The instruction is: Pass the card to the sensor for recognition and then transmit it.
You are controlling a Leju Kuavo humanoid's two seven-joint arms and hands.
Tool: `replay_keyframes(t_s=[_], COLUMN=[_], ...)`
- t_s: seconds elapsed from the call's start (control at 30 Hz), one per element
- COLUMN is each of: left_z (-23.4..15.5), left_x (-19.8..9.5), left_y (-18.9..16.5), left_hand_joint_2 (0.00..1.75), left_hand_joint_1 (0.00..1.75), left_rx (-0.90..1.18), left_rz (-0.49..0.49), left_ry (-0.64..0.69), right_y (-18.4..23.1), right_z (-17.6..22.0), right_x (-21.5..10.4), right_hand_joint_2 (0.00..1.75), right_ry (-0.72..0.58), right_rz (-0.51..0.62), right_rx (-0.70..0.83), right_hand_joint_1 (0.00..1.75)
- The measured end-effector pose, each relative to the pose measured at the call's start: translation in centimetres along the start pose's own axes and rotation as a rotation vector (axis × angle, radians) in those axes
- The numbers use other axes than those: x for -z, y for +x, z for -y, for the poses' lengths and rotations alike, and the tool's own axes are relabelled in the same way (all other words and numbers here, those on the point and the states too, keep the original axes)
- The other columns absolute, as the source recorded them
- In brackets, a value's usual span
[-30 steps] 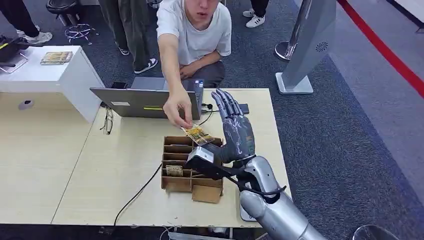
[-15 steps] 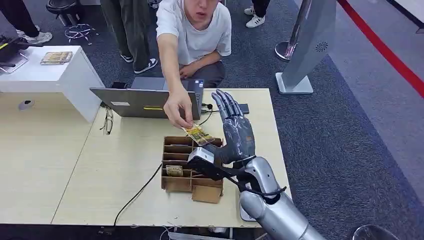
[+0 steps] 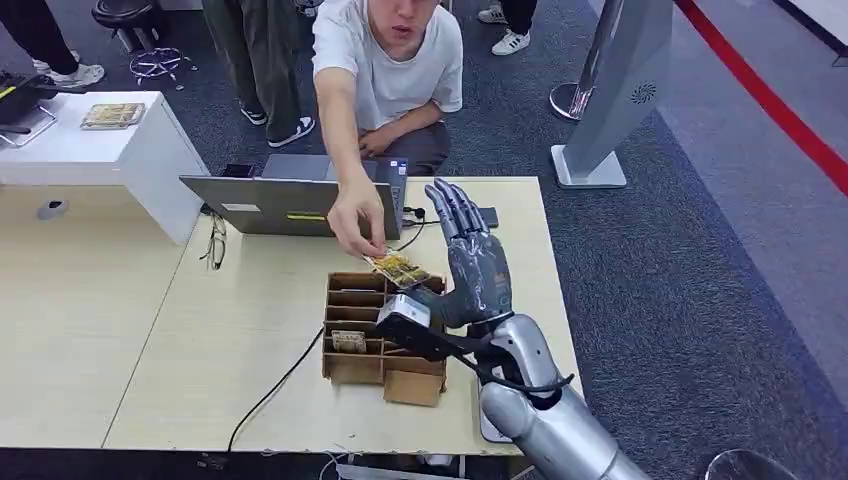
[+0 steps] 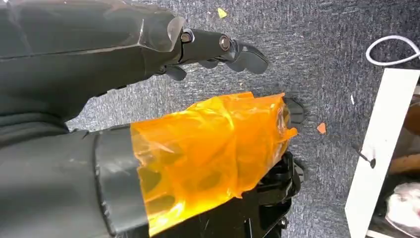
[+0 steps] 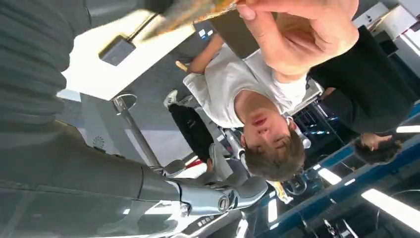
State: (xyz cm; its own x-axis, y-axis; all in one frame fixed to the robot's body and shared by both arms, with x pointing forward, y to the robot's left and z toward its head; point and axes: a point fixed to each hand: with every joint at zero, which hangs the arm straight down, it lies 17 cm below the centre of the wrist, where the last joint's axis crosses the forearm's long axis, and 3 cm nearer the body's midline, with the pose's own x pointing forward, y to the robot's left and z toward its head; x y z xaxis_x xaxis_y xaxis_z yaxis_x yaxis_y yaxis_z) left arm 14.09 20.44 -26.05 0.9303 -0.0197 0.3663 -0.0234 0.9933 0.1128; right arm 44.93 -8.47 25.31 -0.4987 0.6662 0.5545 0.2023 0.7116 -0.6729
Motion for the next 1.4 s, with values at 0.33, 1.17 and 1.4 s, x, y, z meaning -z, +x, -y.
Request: replay_keyframes(t_s=[0.33,1.17,1.4], left_z=[-0.2,-0.2,-0.5], left_x=[0.0,0.0,0.0], left_y=[-0.1,-0.3,-0.5], left_hand_joint_2=[0.0,0.0,0.0], left_hand_joint_1=[0.0,0.0,0.0], left_rx=[-0.005,-0.03,-0.062], left_rz=[-0.01,-0.009,-0.006], left_ry=[0.004,0.009,0.021], right_y=[0.1,0.7,1.2], right_z=[0.3,-0.7,-1.8], right_x=[0.1,-0.9,-2.5], right_hand_joint_2=[1.75,1.75,1.75], right_ry=[-0.007,0.047,0.117], right_rz=[0.011,0.0,-0.014], right_rx=[0.006,0.153,0.295], right_hand_joint_1=[1.75,1.75,1.75])
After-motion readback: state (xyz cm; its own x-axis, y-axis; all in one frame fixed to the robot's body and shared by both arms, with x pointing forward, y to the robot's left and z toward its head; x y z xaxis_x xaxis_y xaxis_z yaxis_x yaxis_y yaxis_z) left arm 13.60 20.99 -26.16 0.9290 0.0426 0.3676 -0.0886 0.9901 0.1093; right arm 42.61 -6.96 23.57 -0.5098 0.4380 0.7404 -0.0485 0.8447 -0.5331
